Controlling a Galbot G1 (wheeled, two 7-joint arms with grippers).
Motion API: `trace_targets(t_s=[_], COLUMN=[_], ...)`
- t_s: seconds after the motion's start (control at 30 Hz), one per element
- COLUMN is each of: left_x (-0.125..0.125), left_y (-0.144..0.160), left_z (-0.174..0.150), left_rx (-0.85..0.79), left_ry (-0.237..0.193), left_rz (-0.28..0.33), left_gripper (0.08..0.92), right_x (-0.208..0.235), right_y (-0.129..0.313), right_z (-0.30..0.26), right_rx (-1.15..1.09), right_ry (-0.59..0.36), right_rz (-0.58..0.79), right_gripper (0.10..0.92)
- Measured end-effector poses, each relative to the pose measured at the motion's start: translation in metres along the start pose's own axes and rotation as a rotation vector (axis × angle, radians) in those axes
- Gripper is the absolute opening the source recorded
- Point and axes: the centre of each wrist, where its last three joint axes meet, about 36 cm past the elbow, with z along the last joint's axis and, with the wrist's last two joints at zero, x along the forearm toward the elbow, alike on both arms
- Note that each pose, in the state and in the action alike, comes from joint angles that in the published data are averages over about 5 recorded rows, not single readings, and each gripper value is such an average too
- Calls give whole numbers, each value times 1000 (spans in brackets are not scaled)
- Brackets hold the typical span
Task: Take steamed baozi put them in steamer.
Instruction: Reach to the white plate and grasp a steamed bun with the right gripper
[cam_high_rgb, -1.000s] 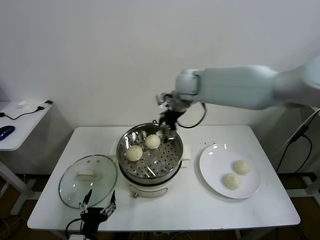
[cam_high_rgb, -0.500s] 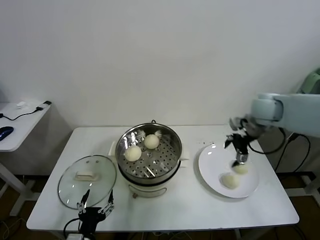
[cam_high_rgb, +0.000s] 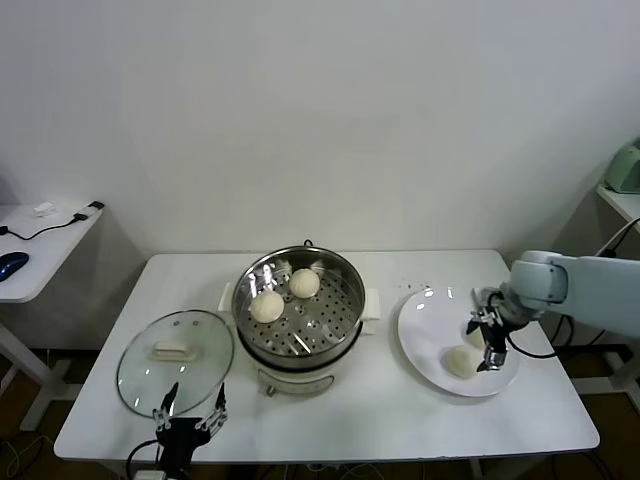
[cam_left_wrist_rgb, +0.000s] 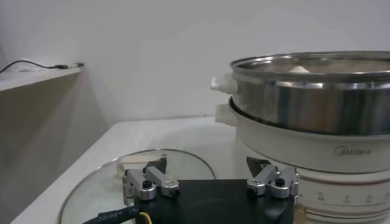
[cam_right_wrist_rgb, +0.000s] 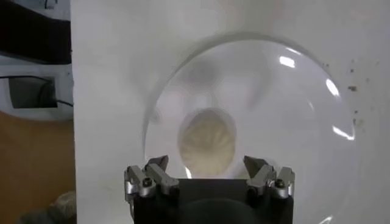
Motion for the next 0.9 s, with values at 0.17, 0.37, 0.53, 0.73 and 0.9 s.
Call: trace_targets(t_s=[0.17,0.37,0.53,0.73,0.9], left_x=[0,0,1,2,3], left_y=[1,1,1,0,-2], left_z=[2,3,3,2,2], left_rx=[-3,-5,-5,-4,-1], left_ry=[3,5,6,4,3], left_rz=[2,4,5,7,8], left_gripper=[823,823,823,823,823], right_x=[-19,-30,-35,-38,-35], right_y=[1,-1,-3,-3,-4], right_z=[0,-6,-11,-14,-19], right_rx=[-20,-27,-22,-11,6], right_ry=[4,-1,5,14,17], right_rz=[10,20,17,10,6], right_gripper=[823,823,795,647,612])
